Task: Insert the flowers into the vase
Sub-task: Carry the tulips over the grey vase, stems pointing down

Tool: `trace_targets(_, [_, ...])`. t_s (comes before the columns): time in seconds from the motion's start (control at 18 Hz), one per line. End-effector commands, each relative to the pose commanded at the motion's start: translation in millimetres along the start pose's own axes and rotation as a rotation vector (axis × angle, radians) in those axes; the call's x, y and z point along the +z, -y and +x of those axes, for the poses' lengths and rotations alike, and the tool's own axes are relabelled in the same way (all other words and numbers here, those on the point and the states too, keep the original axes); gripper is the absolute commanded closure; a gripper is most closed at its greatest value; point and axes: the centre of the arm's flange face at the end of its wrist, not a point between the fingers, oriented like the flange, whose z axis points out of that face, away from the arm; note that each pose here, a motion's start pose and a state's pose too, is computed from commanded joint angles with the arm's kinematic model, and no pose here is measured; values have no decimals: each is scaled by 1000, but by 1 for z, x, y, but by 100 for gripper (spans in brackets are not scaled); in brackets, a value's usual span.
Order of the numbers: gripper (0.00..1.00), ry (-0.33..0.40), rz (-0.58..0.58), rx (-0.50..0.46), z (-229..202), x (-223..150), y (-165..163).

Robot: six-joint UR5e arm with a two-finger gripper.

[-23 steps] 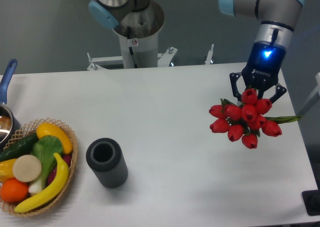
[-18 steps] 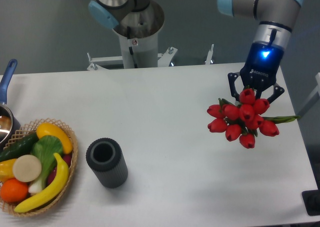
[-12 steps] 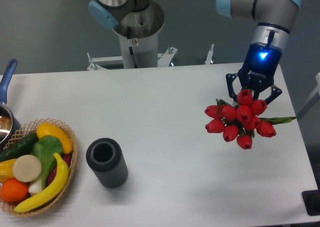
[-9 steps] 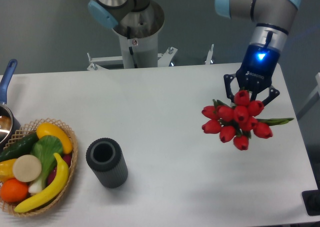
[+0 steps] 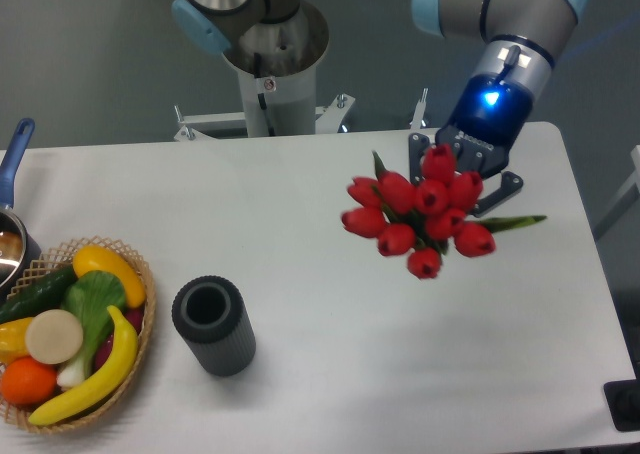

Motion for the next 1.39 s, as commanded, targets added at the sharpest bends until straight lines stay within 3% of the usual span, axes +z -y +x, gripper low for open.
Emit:
trace_targets(0.17, [69,-25,61,6,6,1,10])
trace_targets(0.39, [69,-111,170,27,35,21,36])
trace_targets(0.72, [69,-226,219,53,71,65,59])
trace_targets(0.94, [69,-302,226,29,101,97,54])
trace_targets(1.39, [69,-384,275,12,118,127,51])
